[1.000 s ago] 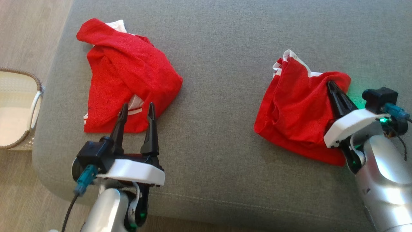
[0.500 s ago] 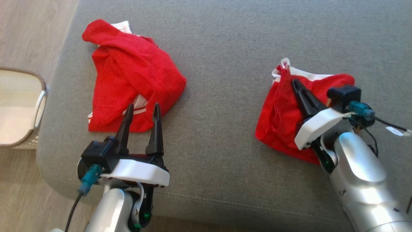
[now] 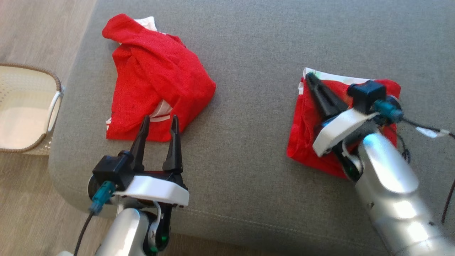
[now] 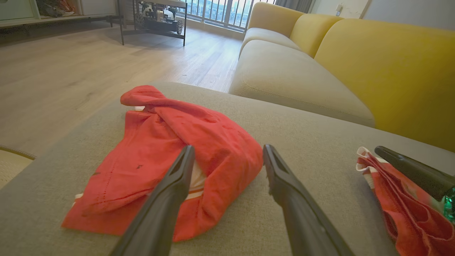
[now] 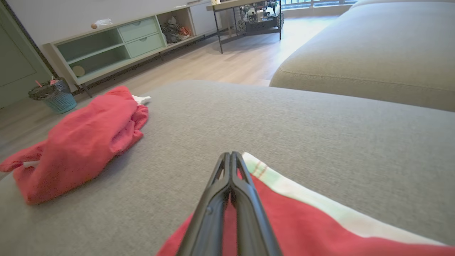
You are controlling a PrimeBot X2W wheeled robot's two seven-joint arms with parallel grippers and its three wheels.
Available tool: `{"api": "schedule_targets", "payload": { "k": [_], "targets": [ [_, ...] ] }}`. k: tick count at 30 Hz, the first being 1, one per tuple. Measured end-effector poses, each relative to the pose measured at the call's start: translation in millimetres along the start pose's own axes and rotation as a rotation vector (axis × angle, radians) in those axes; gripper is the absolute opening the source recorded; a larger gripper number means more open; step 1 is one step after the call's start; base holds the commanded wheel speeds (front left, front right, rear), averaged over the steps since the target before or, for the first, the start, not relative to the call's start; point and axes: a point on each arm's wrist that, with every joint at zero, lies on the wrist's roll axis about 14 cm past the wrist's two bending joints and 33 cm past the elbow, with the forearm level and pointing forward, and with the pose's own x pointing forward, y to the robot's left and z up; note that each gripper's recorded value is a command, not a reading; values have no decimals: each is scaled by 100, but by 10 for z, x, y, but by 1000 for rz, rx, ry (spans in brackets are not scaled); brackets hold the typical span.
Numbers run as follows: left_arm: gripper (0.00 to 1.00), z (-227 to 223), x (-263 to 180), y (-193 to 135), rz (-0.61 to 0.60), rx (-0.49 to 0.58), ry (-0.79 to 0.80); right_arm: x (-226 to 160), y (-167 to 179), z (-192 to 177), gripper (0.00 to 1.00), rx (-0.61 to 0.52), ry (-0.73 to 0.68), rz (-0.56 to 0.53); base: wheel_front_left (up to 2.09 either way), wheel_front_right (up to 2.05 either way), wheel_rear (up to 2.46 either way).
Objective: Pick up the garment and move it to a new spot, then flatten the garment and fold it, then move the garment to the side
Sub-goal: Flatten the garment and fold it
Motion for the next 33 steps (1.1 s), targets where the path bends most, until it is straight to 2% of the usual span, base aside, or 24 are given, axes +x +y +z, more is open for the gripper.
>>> {"api": "schedule_targets", "payload": {
  "k": [4, 9, 17, 21, 26, 33],
  "targets": [
    [100, 38, -9, -24, -7, -3, -11, -139, 133, -58, 0, 0, 3, 28, 0, 0, 0],
    [100, 49, 7, -51, -16, -6, -16, -406, 217, -392, 0, 12, 89, 37, 0, 0, 0],
    [100, -32, 73, -117, -37, -9, 5, -394, 170, -482, 0, 35, 121, 32, 0, 0, 0],
    [100, 3, 127, -176, -56, -12, -8, -373, 135, -282, 0, 43, 61, 23, 0, 0, 0],
    [100, 103, 104, -210, -67, -17, -37, -433, 0, 238, 0, 52, -88, -22, 0, 0, 0],
    [100, 224, 11, -262, -95, -19, -75, -890, -394, 705, 0, 1, -221, -164, 0, 0, 0]
  ]
}}
